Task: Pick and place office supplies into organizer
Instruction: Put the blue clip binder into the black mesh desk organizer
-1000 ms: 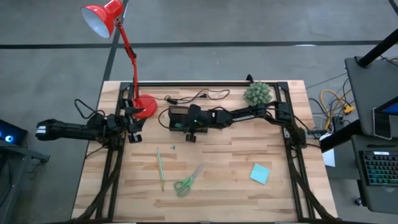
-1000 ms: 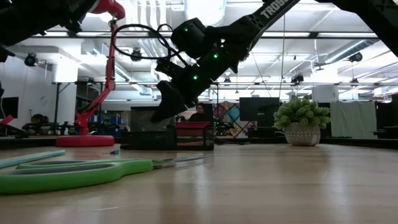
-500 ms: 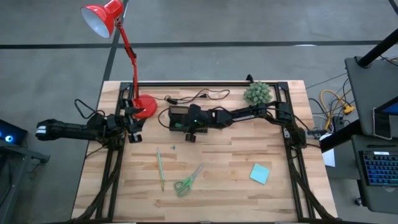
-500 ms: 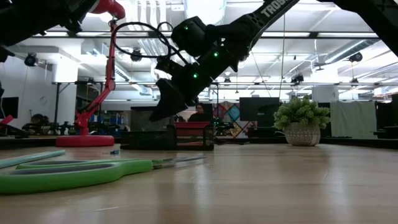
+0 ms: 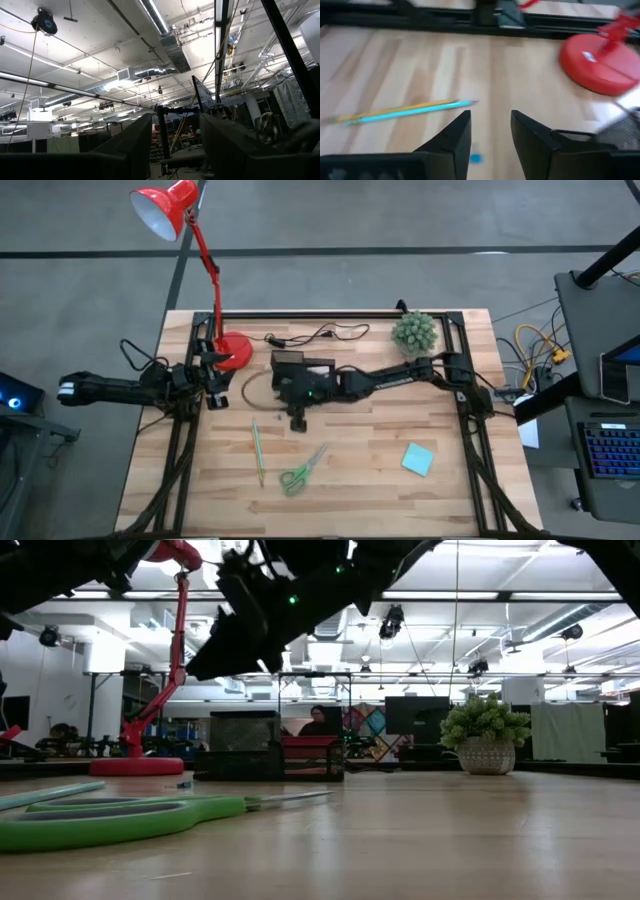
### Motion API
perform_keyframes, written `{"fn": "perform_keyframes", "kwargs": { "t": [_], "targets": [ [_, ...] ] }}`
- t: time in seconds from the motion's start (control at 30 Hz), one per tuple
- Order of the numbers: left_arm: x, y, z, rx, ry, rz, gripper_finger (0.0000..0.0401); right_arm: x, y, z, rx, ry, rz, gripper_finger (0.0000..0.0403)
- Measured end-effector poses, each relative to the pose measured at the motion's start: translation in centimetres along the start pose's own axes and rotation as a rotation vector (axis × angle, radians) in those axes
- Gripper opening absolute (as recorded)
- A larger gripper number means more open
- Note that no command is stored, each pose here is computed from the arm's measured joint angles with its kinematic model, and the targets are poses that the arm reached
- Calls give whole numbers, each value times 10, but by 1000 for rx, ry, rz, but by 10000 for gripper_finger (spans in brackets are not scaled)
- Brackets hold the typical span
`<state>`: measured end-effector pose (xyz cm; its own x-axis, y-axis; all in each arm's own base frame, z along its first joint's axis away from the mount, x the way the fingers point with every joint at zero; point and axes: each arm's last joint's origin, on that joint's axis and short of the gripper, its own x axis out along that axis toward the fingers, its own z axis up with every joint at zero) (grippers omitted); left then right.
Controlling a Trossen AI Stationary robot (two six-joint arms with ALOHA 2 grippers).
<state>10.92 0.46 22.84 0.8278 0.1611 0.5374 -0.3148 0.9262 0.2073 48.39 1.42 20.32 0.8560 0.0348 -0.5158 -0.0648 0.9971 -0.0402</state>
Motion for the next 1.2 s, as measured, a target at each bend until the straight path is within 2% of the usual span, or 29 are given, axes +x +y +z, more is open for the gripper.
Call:
{"fn": "perform_keyframes", "kwargs": {
  "t": [0.13, 0.23, 0.43, 0.63, 0.73, 0.87, 1.2],
  "targets": [
    [0, 0, 0, 0, 0, 0, 155, 11, 26, -10, -74, 17, 45, 132],
    [0, 0, 0, -1, -1, 0, 155, 22, 35, -21, -97, 48, 62, 143],
    [0, 0, 0, -1, -1, -1, 155, 52, 30, -39, -90, 100, 51, 182],
    [0, 0, 0, 0, 0, 0, 155, 71, 25, -41, -85, 196, 49, 209],
    [0, 0, 0, 0, 1, -1, 155, 75, 18, -45, -75, 297, 41, 215],
    [0, 0, 0, 0, 1, -1, 155, 78, 9, -43, -57, 358, 29, 216],
    [0, 0, 0, 0, 1, 0, 155, 81, 3, -46, -23, 365, 20, 215]
  ]
}}
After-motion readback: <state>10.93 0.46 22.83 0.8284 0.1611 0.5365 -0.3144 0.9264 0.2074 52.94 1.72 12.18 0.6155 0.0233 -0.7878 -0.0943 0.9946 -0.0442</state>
